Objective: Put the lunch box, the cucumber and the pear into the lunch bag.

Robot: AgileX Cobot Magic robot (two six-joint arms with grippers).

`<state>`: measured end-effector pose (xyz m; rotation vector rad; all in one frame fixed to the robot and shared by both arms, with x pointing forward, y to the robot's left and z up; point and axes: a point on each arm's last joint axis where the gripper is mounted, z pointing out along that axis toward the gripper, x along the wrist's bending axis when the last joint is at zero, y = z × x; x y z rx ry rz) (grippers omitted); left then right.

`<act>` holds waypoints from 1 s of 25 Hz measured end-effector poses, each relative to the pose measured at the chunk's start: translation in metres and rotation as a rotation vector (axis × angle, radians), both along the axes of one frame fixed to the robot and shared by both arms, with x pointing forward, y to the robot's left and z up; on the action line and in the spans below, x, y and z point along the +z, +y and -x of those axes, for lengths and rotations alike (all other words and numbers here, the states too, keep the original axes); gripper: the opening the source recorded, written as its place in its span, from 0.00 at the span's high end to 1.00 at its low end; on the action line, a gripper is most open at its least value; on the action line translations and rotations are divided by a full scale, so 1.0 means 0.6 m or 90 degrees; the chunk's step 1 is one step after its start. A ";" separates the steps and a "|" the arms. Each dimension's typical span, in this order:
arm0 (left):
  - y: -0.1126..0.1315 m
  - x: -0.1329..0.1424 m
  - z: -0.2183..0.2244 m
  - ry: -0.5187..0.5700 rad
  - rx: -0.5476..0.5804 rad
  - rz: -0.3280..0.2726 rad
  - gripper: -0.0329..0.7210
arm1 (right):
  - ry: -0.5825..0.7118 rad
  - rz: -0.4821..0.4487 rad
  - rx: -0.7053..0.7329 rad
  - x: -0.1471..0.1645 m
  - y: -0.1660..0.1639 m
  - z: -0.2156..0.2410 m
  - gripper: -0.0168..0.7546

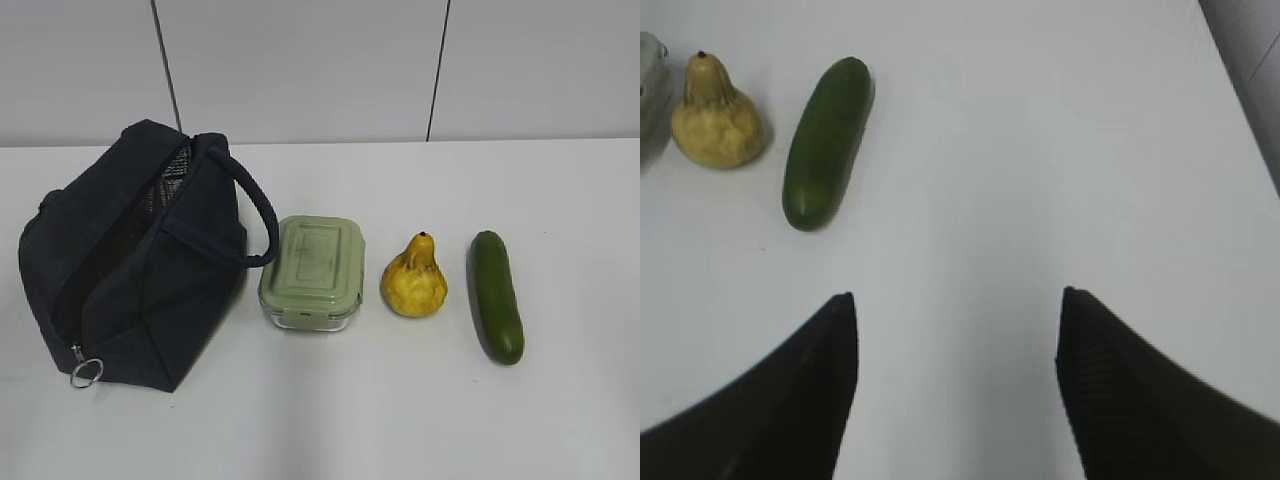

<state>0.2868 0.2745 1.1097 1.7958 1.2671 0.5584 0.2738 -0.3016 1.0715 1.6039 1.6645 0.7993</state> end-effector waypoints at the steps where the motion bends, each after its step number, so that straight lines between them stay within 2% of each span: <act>1: -0.010 0.008 -0.018 0.010 -0.009 0.003 0.57 | 0.012 -0.015 0.003 0.003 0.003 -0.021 0.34; 5: -0.048 0.023 -0.105 0.053 -0.017 -0.010 0.52 | 0.102 -0.066 0.009 -0.002 0.014 -0.114 0.34; 10: -0.081 0.016 -0.197 0.101 -0.010 -0.038 0.50 | 0.174 -0.074 0.019 -0.014 0.019 -0.207 0.34; 12: -0.079 0.014 -0.231 0.114 0.010 -0.037 0.50 | 0.176 -0.078 0.032 -0.012 0.022 -0.229 0.34; 14: -0.066 0.011 -0.266 0.127 0.024 -0.016 0.51 | 0.172 -0.087 0.044 -0.009 0.026 -0.248 0.34; 18: -0.025 0.009 -0.323 0.154 0.020 0.094 0.54 | 0.186 -0.099 0.074 -0.010 0.033 -0.285 0.34; 19: -0.016 0.006 -0.332 0.159 0.015 0.106 0.54 | 0.194 -0.097 0.078 -0.014 0.034 -0.295 0.34; 21: 0.000 -0.005 -0.343 0.172 0.002 0.102 0.54 | 0.207 -0.092 0.085 -0.018 0.034 -0.314 0.34; 25: 0.008 -0.019 -0.341 0.201 -0.025 0.053 0.54 | 0.235 -0.095 0.091 -0.030 0.037 -0.361 0.34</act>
